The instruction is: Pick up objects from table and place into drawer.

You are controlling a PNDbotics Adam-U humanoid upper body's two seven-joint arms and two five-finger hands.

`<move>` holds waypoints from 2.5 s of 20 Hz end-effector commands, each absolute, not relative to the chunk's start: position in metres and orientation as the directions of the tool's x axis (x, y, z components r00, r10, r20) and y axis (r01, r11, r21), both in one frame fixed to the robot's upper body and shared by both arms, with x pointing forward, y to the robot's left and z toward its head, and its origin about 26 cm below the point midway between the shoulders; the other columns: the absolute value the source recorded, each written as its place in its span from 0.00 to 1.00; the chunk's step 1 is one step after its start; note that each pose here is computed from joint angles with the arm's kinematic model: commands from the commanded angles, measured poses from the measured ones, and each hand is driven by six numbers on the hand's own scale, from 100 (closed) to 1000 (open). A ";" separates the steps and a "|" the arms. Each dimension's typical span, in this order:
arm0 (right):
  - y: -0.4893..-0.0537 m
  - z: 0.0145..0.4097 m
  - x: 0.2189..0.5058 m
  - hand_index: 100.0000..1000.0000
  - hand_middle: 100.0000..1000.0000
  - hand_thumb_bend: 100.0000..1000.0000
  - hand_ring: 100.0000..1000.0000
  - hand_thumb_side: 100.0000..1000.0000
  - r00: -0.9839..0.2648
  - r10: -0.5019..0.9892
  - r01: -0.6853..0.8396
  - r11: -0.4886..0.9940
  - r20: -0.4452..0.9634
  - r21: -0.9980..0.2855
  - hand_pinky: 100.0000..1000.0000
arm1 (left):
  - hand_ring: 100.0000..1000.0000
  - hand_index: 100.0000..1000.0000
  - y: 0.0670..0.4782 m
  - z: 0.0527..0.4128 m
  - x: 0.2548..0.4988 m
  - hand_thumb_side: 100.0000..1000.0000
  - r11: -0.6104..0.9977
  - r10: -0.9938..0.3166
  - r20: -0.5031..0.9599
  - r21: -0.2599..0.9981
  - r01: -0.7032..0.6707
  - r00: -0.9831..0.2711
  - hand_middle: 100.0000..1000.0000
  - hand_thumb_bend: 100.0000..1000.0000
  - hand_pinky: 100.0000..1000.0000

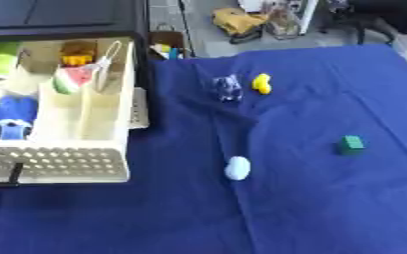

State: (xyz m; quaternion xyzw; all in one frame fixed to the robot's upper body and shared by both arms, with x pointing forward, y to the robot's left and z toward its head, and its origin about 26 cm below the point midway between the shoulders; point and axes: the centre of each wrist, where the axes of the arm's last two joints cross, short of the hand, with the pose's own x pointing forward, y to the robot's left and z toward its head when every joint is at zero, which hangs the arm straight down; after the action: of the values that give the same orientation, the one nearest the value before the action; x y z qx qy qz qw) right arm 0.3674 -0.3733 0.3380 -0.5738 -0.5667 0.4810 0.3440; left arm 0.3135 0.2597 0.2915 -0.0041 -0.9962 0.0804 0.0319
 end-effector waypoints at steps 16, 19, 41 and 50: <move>-0.443 0.330 0.387 1.00 0.83 0.59 0.94 0.58 -0.021 0.980 -0.060 -0.200 -0.199 -0.978 0.90 | 0.51 0.73 0.261 0.298 0.310 1.00 0.989 0.011 0.038 -0.145 0.005 -0.999 0.56 0.25 0.43; -0.450 0.323 0.384 1.00 0.81 0.59 0.94 0.52 -0.009 0.986 -0.119 -0.165 -0.165 -0.979 0.90 | 0.51 0.73 0.260 0.299 0.310 1.00 0.989 0.012 0.037 -0.146 0.007 -0.999 0.56 0.25 0.43; -0.452 0.318 0.355 1.00 0.84 0.26 0.97 0.30 -0.015 0.999 -0.426 -0.035 -0.032 -0.904 0.93 | 0.51 0.73 0.260 0.300 0.310 1.00 0.989 0.011 0.034 -0.148 0.006 -0.999 0.56 0.25 0.43; -0.453 0.307 0.344 1.00 0.87 0.32 0.97 0.28 0.000 0.999 -0.498 -0.044 -0.051 -0.866 0.93 | 0.51 0.73 0.260 0.300 0.310 1.00 0.989 0.009 0.034 -0.147 0.004 -0.999 0.56 0.24 0.43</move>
State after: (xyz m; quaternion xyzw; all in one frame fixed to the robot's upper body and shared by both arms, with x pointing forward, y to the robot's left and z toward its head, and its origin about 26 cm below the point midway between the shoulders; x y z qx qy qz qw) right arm 0.3530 -0.4485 0.2824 -0.3420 -0.3425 0.6246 0.6128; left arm 0.3135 0.2594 0.2914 -0.0038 -0.9963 0.0788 0.0329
